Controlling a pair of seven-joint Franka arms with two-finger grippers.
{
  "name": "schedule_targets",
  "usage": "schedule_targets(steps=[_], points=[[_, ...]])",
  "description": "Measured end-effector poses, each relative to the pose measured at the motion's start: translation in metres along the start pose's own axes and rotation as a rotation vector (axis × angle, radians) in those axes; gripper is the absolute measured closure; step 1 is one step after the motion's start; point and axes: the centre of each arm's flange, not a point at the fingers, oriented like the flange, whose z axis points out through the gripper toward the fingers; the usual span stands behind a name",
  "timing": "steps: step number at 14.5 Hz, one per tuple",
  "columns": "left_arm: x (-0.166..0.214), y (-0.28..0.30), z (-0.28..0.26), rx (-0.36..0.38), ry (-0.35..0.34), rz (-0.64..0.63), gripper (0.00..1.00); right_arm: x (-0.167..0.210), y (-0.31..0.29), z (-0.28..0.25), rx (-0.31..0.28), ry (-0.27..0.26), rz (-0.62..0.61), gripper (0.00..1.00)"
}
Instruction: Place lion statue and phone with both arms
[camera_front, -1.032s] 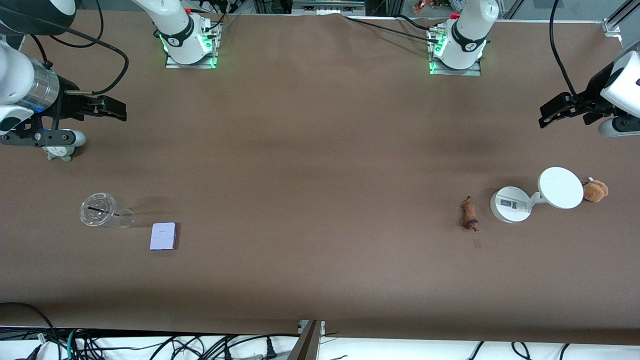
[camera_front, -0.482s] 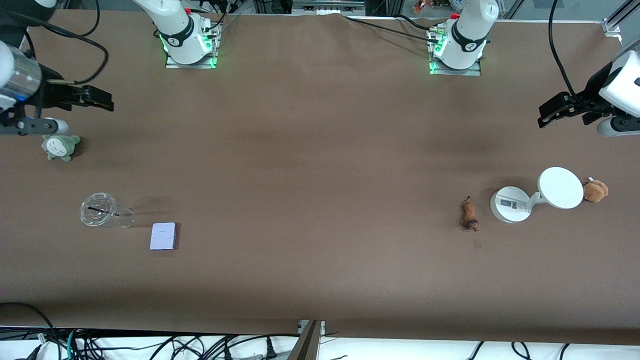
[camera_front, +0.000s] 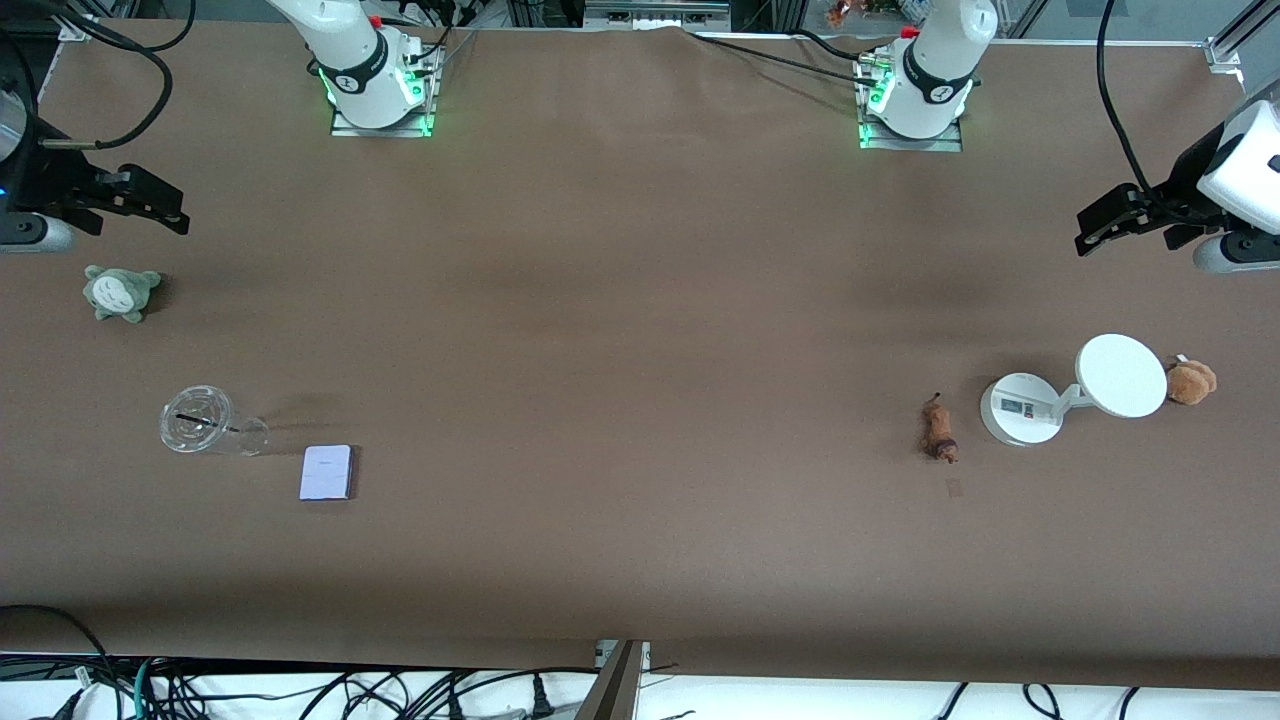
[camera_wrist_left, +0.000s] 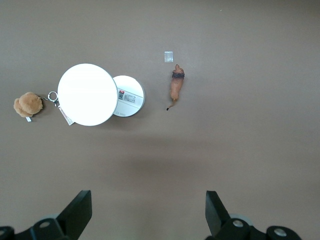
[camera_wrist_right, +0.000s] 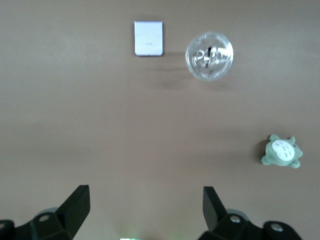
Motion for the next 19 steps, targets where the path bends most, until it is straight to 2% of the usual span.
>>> schedule_targets(steps=[2, 13, 19], points=[[0.0, 0.0, 0.0, 0.0, 0.0, 0.0, 0.0, 0.001, 0.0, -0.005, 0.0, 0.014, 0.0, 0.0], [0.0, 0.0, 0.0, 0.0, 0.0, 0.0, 0.0, 0.001, 0.0, -0.006, 0.0, 0.015, 0.0, 0.0], [0.0, 0.0, 0.0, 0.0, 0.0, 0.0, 0.0, 0.006, -0.002, 0.004, 0.0, -0.006, -0.005, 0.0]])
